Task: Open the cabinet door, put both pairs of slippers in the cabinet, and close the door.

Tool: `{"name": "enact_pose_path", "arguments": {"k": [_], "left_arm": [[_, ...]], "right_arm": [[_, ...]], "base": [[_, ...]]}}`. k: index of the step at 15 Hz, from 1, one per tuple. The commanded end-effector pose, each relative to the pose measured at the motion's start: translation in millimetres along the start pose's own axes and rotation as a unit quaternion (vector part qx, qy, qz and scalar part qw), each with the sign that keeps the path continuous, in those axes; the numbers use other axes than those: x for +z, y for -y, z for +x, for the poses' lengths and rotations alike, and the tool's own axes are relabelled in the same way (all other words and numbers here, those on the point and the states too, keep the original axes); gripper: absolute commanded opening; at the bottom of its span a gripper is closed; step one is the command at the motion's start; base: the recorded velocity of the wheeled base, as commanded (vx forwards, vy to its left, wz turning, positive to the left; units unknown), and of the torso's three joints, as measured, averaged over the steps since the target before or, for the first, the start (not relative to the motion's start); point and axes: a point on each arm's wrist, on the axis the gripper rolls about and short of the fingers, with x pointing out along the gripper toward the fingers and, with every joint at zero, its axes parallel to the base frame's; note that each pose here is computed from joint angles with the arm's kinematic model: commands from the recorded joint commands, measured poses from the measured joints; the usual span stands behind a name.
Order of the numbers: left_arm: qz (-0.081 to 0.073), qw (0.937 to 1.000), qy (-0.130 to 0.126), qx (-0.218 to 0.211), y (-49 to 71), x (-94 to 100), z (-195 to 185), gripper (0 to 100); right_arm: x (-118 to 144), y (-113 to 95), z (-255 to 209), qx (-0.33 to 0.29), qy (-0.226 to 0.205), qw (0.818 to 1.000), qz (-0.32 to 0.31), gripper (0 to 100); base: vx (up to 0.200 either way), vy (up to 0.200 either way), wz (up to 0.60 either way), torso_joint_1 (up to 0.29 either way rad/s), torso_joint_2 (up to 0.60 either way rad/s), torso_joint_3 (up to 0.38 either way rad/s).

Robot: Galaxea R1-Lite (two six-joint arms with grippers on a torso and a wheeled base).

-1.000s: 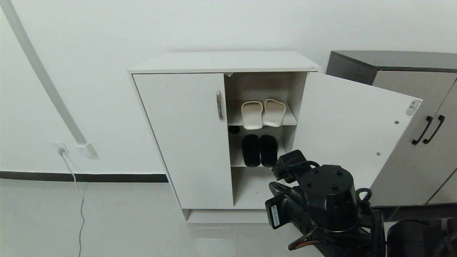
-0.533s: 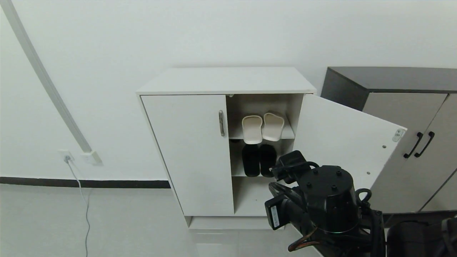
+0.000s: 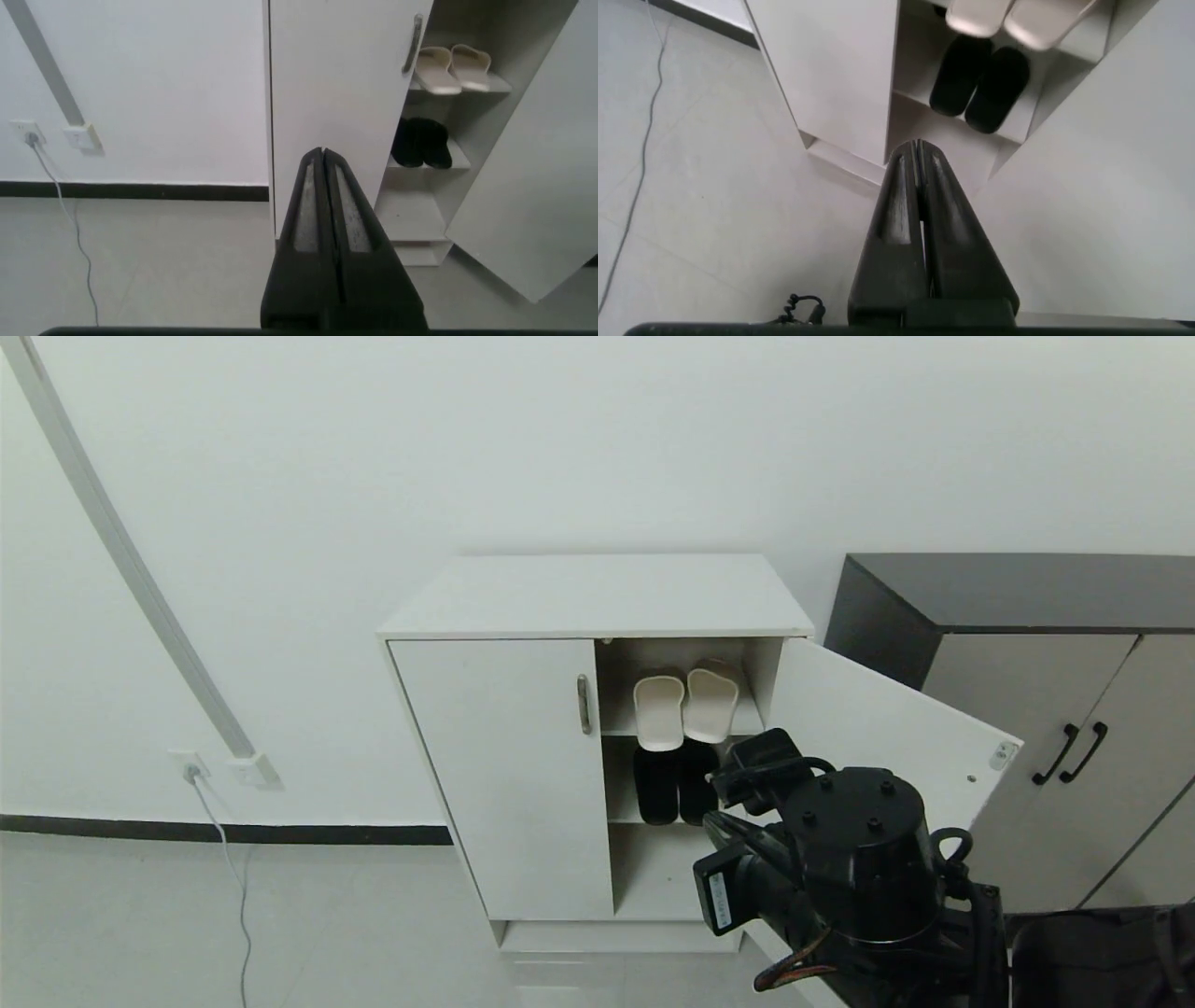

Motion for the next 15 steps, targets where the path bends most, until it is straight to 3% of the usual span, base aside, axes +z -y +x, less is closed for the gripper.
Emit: {"name": "enact_pose_path", "arguments": {"k": [1,15], "left_arm": [[0.0,1.0,0.0,0.0,0.0,0.0,0.0,0],[0.0,1.0,0.0,0.0,0.0,0.0,0.0,0]], "right_arm": [[0.2,-0.1,-0.2,0.0,0.0,1.0,0.0,0],[0.6,0.1,-0.5,0.0,0.001,1.0,-0.003,0]], "base": [[0.0,0.0,0.0,0.212,-0.52,-0.305],[0.0,0.0,0.0,0.231,-0.52,-0.296]]}}
